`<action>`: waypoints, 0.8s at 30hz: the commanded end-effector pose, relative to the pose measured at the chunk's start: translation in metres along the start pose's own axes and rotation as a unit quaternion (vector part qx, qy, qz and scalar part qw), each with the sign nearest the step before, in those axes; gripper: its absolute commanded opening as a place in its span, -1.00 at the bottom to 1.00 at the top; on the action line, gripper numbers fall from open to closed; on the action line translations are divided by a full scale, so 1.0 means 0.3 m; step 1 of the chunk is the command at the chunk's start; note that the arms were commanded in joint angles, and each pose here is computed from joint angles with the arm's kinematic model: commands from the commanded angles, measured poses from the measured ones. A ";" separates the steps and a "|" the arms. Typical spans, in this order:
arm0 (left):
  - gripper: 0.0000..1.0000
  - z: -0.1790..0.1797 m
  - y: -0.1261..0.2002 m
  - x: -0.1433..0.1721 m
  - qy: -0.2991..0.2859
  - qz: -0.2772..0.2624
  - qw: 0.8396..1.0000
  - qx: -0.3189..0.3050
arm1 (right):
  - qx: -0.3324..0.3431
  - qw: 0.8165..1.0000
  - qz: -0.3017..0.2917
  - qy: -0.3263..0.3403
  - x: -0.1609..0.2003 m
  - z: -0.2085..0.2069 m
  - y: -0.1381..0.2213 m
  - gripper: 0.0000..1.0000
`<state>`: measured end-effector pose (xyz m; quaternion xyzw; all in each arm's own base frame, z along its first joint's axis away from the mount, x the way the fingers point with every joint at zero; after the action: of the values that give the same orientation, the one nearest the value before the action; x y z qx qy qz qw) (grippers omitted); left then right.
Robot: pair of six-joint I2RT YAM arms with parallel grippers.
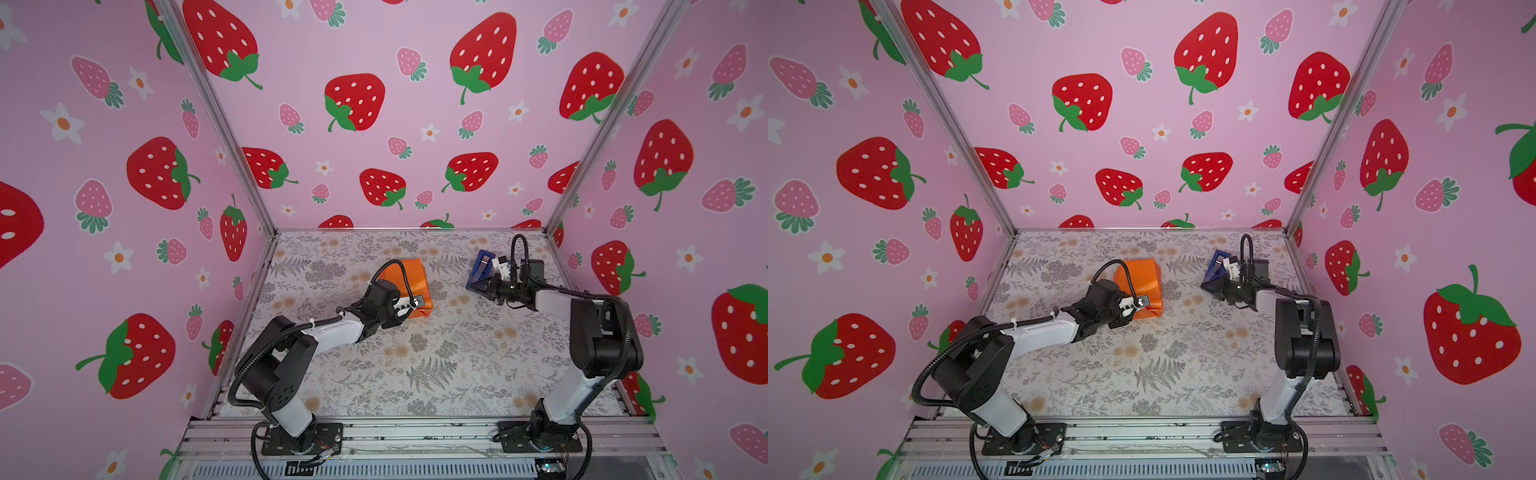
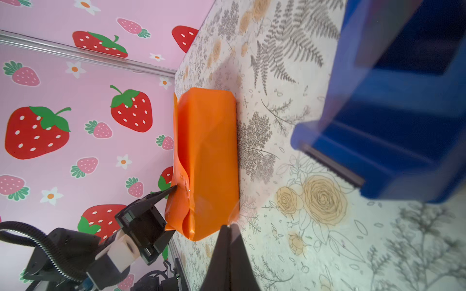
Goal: Wrap a gift box in wrapping paper
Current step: Tear off the tape with the cutter.
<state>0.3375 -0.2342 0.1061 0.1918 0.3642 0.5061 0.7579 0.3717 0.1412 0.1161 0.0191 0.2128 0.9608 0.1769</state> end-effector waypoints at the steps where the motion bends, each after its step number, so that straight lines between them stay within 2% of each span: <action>1: -0.01 -0.129 -0.031 0.063 0.005 0.033 0.996 0.086 | 0.001 1.000 0.028 -0.003 0.054 -0.026 -0.025 -1.00; 5: -0.01 -0.132 -0.031 0.064 0.005 0.033 0.996 0.086 | 0.035 0.999 0.034 -0.013 0.047 -0.099 -0.060 -1.00; 10: -0.02 -0.132 -0.028 0.067 0.005 0.035 0.996 0.086 | 0.180 0.984 0.011 -0.017 0.040 -0.265 -0.044 -1.00; 15: -0.02 -0.133 -0.027 0.066 0.006 0.034 0.996 0.087 | 0.243 0.970 -0.012 -0.019 0.059 -0.336 0.012 -1.00; 20: -0.03 -0.134 -0.026 0.067 0.006 0.034 0.996 0.087 | 0.267 0.963 -0.023 -0.011 0.076 -0.329 0.051 -1.00; 22: -0.03 -0.136 -0.026 0.068 0.006 0.035 0.996 0.088 | 0.259 0.965 -0.027 -0.004 0.076 -0.303 0.059 -1.00; 24: -0.03 -0.136 -0.026 0.067 0.006 0.034 0.996 0.088 | 0.218 0.975 -0.027 0.017 0.078 -0.232 0.055 -1.00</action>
<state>0.3377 -0.2344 0.1063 0.1918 0.3638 0.5057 0.7584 0.3504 0.1062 0.0522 0.0364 0.4170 0.8847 0.2052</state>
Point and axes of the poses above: each gripper's point midway between its finger pads, its own y axis back along the fingers, its own z axis along the line the jaws close on, x = y × z, the point moved 4 cm from there along y, back along the fingers, and after that the axes turned 14 degrees about -y, right-handed, at the moved point
